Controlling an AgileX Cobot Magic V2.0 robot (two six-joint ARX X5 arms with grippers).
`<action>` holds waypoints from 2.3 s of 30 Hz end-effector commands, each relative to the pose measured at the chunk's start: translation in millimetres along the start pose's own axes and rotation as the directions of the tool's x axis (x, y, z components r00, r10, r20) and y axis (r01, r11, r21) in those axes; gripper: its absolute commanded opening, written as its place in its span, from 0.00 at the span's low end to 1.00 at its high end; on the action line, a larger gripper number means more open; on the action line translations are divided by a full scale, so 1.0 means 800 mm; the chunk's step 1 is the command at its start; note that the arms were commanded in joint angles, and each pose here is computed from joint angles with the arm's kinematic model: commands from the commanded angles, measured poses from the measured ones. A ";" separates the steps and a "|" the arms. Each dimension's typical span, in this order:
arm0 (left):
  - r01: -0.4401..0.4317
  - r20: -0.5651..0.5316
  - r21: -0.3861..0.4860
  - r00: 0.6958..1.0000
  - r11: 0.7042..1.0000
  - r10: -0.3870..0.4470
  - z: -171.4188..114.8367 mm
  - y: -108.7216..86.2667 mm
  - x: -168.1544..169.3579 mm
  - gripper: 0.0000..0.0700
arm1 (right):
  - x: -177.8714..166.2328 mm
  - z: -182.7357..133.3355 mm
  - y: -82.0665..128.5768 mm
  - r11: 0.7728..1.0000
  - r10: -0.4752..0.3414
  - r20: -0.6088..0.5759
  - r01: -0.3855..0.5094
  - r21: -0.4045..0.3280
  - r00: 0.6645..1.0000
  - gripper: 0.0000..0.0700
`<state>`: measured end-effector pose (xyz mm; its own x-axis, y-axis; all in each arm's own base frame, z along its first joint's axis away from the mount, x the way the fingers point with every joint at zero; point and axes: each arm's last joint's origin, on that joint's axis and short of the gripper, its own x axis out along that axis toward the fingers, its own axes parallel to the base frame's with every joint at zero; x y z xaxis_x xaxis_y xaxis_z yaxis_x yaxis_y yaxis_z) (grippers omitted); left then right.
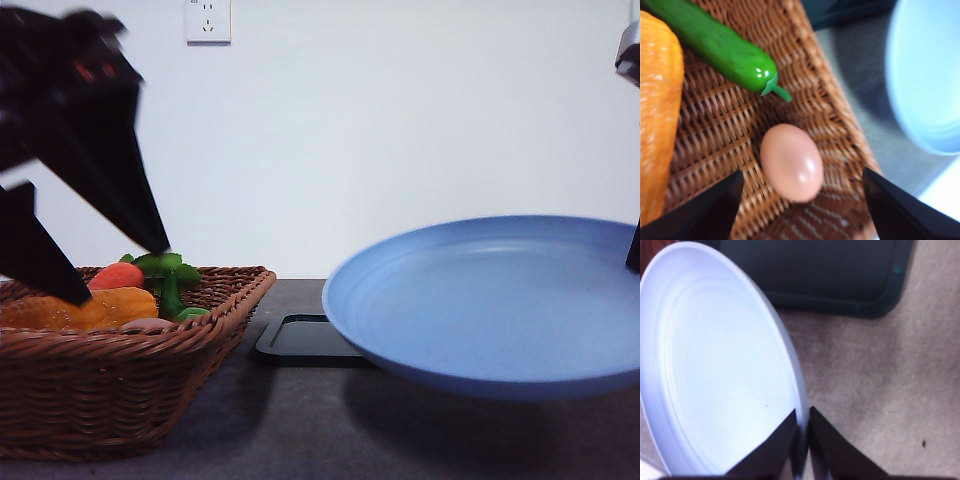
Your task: Transfer egg from basket to plate and serve
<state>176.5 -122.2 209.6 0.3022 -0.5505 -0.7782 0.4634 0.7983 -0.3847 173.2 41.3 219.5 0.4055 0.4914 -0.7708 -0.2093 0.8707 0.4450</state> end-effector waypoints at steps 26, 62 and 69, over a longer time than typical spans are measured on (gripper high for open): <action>-0.041 -0.097 0.007 0.994 0.999 0.041 0.005 0.007 0.053 0.26 | -0.005 0.004 0.003 1.000 0.009 0.025 -0.009 -0.020 1.000 0.00; 0.260 -0.067 0.647 0.956 0.716 -0.287 0.065 -0.155 0.072 0.25 | -0.006 -0.012 0.007 0.984 0.174 -0.118 -0.169 0.053 0.978 0.00; 0.278 -0.117 0.642 0.957 0.715 -0.267 0.057 -0.157 0.090 0.30 | -0.007 -0.020 0.007 0.982 0.185 -0.175 -0.176 0.068 0.967 0.00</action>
<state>178.3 -267.7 225.2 0.0723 -0.7130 -0.6974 0.9419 0.2787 -0.1872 153.9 42.4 215.9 0.2023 0.6203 -0.7578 -0.1830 0.7841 0.5930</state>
